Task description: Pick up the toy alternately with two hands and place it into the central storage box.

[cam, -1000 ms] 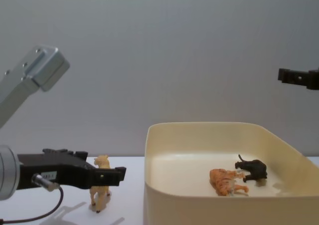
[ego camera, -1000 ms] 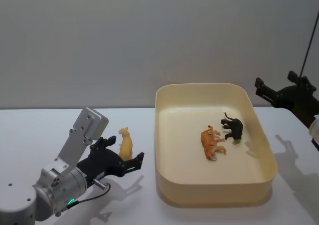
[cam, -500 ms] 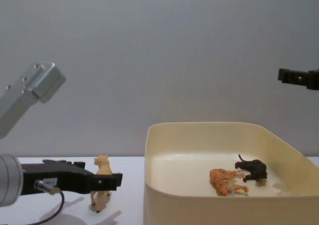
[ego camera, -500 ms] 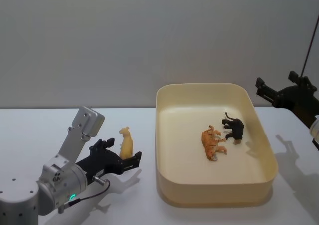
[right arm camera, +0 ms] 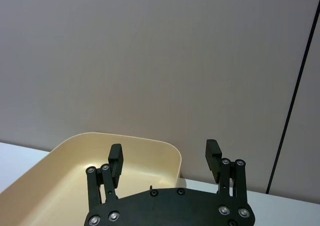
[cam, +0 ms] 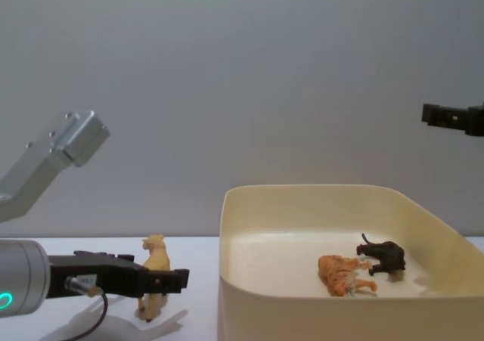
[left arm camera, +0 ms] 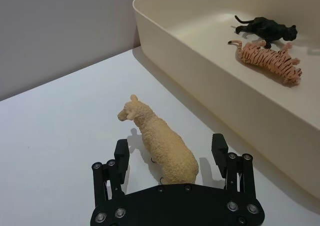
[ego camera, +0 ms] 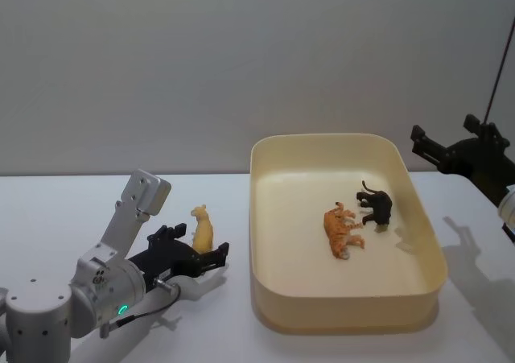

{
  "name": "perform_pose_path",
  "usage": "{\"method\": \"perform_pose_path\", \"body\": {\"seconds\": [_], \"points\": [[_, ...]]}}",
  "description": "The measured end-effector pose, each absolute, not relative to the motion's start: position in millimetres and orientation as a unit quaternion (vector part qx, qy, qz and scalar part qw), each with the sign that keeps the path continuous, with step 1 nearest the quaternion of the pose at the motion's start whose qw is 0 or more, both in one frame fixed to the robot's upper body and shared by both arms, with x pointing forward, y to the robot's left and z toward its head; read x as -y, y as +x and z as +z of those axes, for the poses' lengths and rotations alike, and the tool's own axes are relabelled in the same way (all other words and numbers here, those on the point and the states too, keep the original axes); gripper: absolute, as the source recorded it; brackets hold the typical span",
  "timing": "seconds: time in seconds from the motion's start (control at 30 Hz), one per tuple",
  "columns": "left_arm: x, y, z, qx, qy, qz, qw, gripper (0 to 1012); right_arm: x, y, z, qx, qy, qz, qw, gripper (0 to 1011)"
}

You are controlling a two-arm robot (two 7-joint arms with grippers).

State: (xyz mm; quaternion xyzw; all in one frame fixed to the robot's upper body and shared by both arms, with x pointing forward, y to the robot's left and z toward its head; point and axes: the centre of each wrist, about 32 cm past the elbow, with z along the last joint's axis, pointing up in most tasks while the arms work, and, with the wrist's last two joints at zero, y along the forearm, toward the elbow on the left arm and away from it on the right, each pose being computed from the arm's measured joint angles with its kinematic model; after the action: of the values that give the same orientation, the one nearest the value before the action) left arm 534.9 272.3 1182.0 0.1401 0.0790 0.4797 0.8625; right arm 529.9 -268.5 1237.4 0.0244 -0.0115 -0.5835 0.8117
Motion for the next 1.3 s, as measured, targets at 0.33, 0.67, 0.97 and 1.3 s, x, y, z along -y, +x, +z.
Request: {"method": "perform_pose_path", "body": {"seconds": [0.33,0.67,0.97,1.3], "points": [[-271.9,542.7,1178.5,-0.09,0.151,0.488,0.855,882,268.6,529.9,1237.4,0.011,0.024,-0.584,0.812,1001],[-271.6,545.8,1177.1,-0.094,0.156,0.492,0.851,587,268.5,529.9,1237.4,0.011,0.024,-0.583,0.812,1001],[-271.2,547.1,1177.0,-0.095,0.158,0.493,0.85,331,268.5,529.9,1237.4,0.011,0.024,-0.583,0.812,1001],[-266.9,548.6,1183.1,-0.074,0.139,0.503,0.849,331,268.5,529.9,1237.4,0.011,0.024,-0.583,0.812,1001]]}}
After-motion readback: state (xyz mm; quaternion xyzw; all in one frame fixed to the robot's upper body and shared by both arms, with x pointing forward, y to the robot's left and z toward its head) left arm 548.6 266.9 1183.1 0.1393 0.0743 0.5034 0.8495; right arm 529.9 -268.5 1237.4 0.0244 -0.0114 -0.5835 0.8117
